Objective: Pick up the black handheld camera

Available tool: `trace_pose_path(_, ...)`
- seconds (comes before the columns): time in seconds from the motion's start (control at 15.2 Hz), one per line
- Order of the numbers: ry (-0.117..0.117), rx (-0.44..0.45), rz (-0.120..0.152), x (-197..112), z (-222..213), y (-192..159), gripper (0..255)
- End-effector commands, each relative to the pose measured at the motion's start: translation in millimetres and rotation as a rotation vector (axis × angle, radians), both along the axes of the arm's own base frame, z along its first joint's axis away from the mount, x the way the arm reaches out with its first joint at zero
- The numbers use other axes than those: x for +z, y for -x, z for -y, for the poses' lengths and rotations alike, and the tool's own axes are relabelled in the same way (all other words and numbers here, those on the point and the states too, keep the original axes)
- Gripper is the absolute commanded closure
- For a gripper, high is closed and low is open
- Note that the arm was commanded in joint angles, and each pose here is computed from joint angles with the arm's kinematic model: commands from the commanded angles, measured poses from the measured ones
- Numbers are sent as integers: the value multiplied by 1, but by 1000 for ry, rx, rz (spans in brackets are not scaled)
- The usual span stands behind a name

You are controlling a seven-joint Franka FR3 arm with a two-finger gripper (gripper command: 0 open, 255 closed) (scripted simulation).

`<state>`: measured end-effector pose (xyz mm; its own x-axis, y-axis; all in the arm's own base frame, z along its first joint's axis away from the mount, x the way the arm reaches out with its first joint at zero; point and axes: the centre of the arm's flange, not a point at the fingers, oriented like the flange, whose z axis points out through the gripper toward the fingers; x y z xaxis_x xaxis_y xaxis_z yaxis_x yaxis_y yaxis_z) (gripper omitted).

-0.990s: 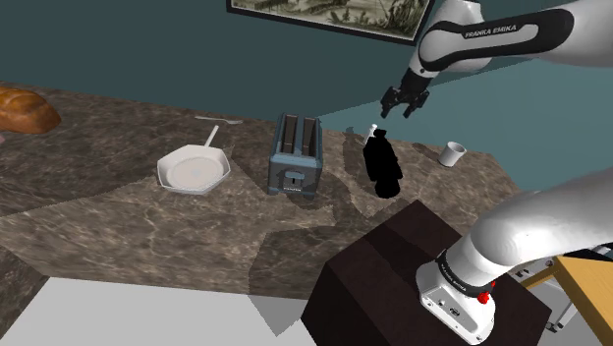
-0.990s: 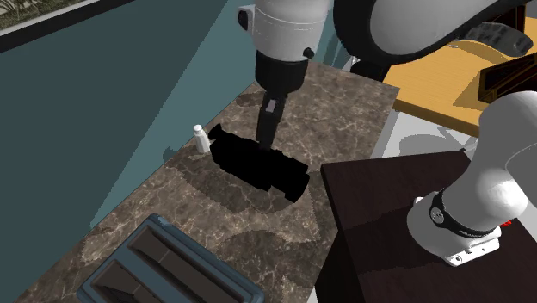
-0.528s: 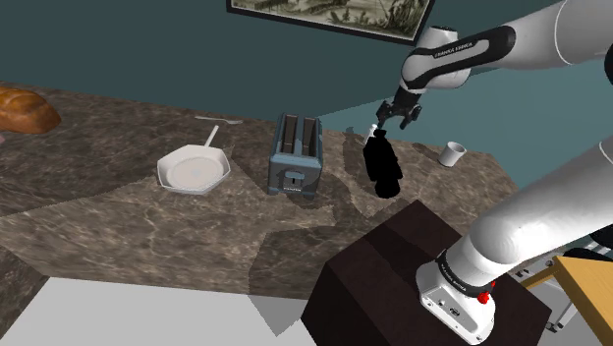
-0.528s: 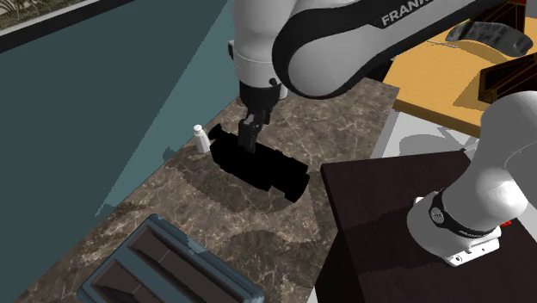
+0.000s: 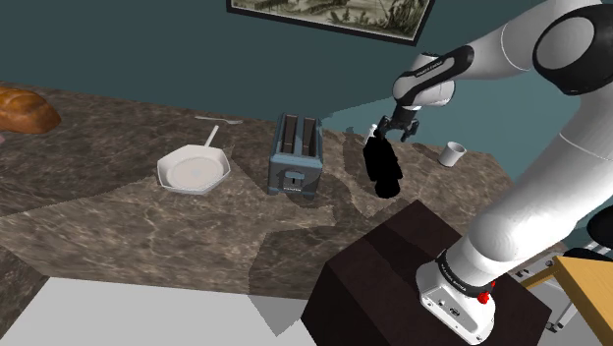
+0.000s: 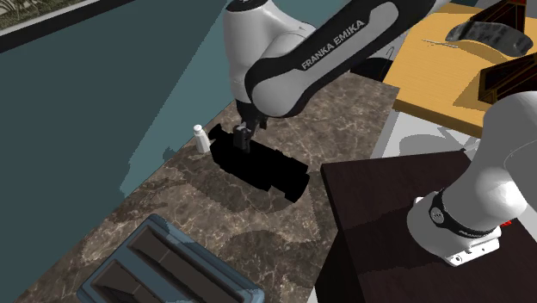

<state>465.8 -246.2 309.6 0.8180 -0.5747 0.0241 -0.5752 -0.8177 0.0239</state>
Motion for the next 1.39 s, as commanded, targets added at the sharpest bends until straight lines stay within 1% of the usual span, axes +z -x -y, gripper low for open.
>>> trace_pose_path(0.0,2,-36,-13,-22,14,0,0)
trace_pose_path(0.46,2,-36,-13,-59,14,0,0)
trace_pose_path(0.59,2,-36,-13,-62,14,0,0)
trace_pose_path(0.66,2,-36,-13,-62,14,0,255)
trace_pose_path(1.25,2,-36,-13,-62,14,0,255)
trace_pose_path(1.32,2,-36,-13,-57,14,0,255)
